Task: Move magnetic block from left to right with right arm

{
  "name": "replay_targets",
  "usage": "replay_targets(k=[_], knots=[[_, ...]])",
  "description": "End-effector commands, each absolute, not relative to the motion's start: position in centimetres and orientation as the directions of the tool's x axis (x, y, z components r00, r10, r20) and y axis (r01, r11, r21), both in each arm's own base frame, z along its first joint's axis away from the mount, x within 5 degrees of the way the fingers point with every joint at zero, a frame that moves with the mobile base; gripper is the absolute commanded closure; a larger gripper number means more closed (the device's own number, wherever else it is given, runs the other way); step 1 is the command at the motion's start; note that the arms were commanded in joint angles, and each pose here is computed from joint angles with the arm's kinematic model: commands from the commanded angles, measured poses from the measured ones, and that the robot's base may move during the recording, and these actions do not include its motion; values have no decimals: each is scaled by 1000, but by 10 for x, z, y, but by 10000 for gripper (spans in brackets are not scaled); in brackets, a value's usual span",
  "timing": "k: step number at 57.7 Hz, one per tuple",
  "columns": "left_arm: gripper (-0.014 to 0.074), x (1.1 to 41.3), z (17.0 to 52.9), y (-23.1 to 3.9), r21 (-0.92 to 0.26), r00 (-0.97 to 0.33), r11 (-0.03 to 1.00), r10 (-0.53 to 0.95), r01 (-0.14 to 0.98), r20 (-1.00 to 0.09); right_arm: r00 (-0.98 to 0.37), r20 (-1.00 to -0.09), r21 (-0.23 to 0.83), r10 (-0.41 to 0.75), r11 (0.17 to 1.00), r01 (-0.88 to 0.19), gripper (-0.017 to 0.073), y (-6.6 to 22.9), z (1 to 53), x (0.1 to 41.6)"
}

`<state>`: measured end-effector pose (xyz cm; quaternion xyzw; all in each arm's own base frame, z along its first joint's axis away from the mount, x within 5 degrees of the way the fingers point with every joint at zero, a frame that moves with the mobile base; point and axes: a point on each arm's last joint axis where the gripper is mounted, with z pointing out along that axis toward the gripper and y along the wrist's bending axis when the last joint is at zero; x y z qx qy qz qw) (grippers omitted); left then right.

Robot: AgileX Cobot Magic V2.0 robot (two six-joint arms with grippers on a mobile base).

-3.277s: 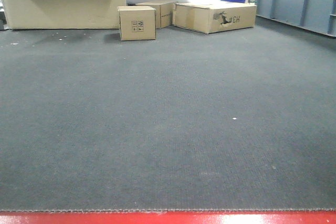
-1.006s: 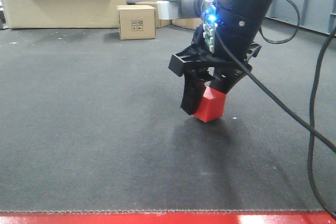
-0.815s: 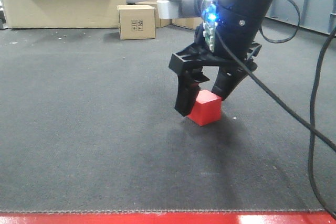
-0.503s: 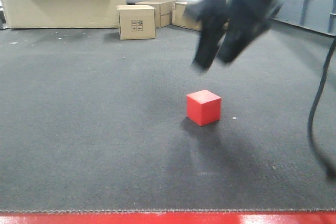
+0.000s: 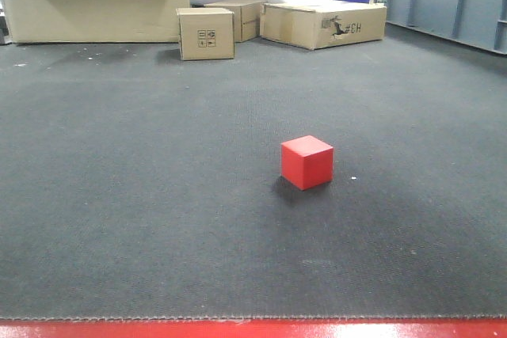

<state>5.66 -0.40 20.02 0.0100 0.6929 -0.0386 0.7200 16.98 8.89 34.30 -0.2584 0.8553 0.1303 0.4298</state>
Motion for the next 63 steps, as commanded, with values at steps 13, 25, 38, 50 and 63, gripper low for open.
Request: replay_targets(k=[13,25,38,50,63], knots=[[720,56,205,-3,-50,120,997,-57,65,-991,-299,-943,31,-144,859,-511,501,62,337,112],[720,56,205,-3,-50,120,997,-57,65,-991,-286,-949,33,-134,858,-513,501,55,325,95],[720,56,205,-3,-50,120,997,-57,65,-991,-284,-950,33,-133,858,-513,503,55,325,96],[720,56,205,-3,-50,120,997,-57,65,-991,-282,-951,40,-124,858,-512,503,55,326,96],[720,56,205,-3,-50,120,997,-57,65,-991,-155,-986,15,-65,884,-467,503,49,339,96]])
